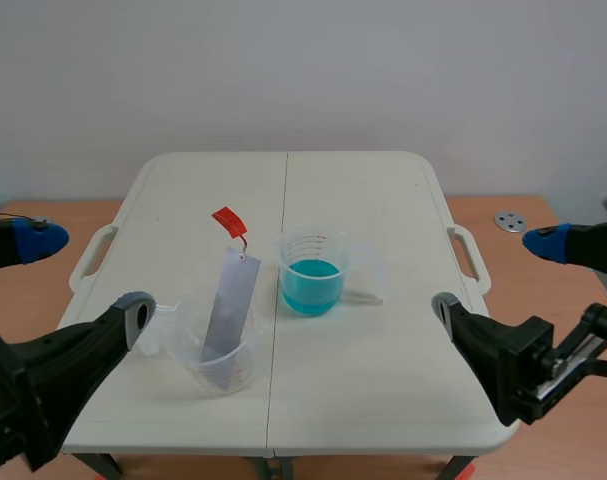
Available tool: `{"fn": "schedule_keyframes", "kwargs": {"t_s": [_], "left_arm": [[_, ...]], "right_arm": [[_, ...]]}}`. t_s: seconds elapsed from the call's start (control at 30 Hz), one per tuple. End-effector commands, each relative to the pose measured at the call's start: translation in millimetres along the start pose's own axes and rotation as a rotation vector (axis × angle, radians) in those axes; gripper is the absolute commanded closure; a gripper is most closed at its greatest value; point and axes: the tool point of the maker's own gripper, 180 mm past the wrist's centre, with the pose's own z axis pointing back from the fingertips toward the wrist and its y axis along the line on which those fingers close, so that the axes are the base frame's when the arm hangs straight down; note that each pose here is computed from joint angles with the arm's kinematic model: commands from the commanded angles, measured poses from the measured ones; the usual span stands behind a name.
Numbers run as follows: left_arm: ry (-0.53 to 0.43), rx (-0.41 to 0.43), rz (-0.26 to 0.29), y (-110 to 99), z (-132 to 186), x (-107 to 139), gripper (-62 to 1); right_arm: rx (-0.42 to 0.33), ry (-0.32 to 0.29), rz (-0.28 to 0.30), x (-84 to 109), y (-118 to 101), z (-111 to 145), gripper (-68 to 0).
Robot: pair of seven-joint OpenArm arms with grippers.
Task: Hold the metal plate by the orange handle, dip it into the blue solution, take it out and point at it, then put the plate back in the beaker on the left.
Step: 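Lift the metal plate out of the left beaker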
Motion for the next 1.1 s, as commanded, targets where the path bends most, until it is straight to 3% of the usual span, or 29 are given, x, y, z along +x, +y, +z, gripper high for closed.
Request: {"fn": "schedule_keyframes", "kwargs": {"t_s": [0.0, 0.07, 0.1, 0.23, 0.47, 0.6, 0.9, 1.07], "left_arm": [[-0.033, -0.001, 0.004, -1.3, -1.2, 8.1, -37.2], [-0.029, 0.0, 0.004, -1.2, -1.2, 7.5, -10.2], [-0.028, 0.004, 0.003, -0.3, -1.2, 7.2, -0.8], [-0.016, 0.034, 0.001, 4.3, -0.2, 4.5, -6.7], [0.118, 0.296, -0.041, 47.7, 28.5, -23.8, -9.4], [0.25, 0.387, -0.072, 66.0, 59.1, -53.5, -9.4], [0.588, 0.461, -0.008, 77.9, 134.6, -150.6, -9.4], [0.717, 0.425, 0.063, 61.2, 165.8, -193.1, -9.4]], "right_arm": [[0.002, -0.038, 0.002, 8.8, -2.5, -5.7, -65.1], [0.016, -0.043, -0.004, 8.0, 0.2, -11.1, -65.1], [0.023, -0.045, -0.007, 7.4, 1.6, -13.8, -65.1], [0.059, -0.056, -0.016, 6.6, 8.1, -26.0, -65.1], [0.14, -0.084, -0.015, 9.4, 18.8, -50.4, -65.1], [0.172, -0.102, -0.019, 12.9, 24.7, -62.8, -65.1], [0.262, -0.173, -0.013, 42.8, 51.1, -90.0, -65.1], [0.298, -0.161, 0.003, 54.7, 65.2, -107.0, -65.1]]}}
